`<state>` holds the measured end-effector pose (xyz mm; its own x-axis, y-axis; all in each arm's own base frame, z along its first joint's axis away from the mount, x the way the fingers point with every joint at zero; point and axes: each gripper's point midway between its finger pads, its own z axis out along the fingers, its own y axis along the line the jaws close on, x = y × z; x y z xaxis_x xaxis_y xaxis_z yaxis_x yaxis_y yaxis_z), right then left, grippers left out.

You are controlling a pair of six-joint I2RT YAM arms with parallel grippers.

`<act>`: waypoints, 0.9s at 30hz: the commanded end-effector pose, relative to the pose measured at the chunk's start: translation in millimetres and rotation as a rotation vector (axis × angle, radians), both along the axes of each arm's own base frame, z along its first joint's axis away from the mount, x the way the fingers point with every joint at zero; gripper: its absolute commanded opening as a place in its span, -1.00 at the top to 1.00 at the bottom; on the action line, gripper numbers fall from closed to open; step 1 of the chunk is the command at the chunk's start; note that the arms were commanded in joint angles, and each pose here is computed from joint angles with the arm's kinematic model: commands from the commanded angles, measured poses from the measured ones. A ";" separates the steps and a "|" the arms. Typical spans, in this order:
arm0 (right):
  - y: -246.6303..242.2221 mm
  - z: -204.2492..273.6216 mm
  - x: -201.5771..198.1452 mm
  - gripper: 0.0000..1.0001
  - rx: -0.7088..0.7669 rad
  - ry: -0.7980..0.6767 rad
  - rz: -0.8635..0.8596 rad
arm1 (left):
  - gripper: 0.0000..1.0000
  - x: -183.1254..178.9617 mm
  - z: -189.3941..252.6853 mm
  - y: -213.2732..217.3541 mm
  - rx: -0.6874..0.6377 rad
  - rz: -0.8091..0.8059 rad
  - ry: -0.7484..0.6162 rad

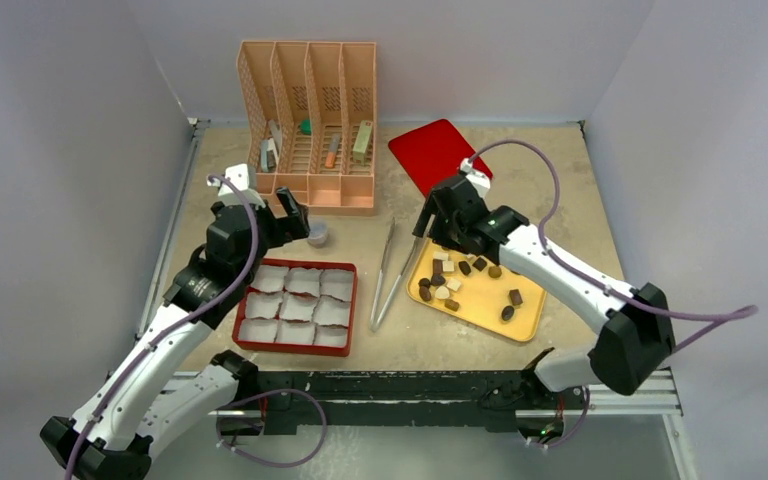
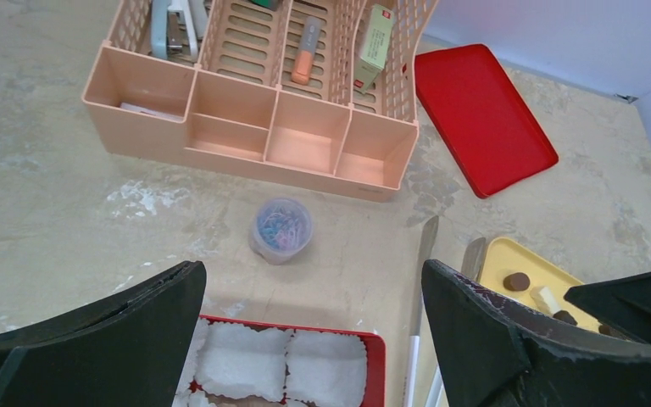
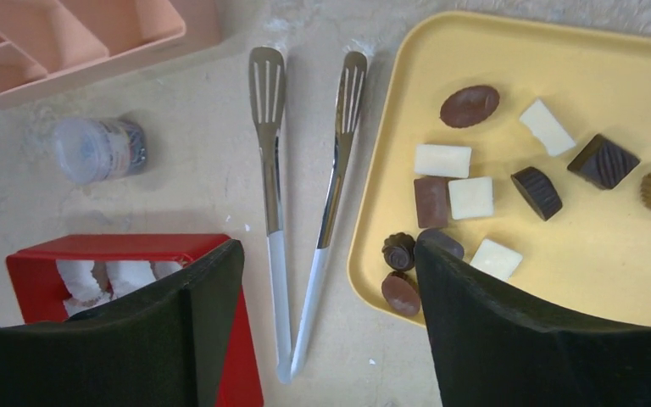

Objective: Pack the chocolate

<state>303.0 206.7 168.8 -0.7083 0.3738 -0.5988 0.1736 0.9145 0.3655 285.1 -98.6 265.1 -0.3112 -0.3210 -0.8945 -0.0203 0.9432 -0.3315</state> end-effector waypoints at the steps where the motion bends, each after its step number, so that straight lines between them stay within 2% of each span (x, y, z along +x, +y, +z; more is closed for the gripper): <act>1: 13.3 -3.8 7.0 -0.45 0.015 0.027 -0.089 | -0.98 -2.9 10.1 13.9 0.040 0.046 -0.036; 6: 38.9 -27.4 0.5 -0.38 -0.032 0.114 -0.071 | -0.98 -5.4 5.5 17.7 0.058 0.053 -0.029; 12: 72.0 -51.6 -19.2 -0.38 -0.051 0.179 -0.064 | -0.97 -6.0 5.9 21.6 0.072 0.066 -0.034; 20: 90.6 -81.0 -28.5 -0.43 -0.104 0.236 -0.049 | -0.97 -9.7 10.2 28.0 0.071 0.087 -0.059; 27: 99.9 -100.0 -28.6 -0.36 -0.157 0.263 -0.017 | -0.97 -11.8 11.3 30.3 0.069 0.094 -0.066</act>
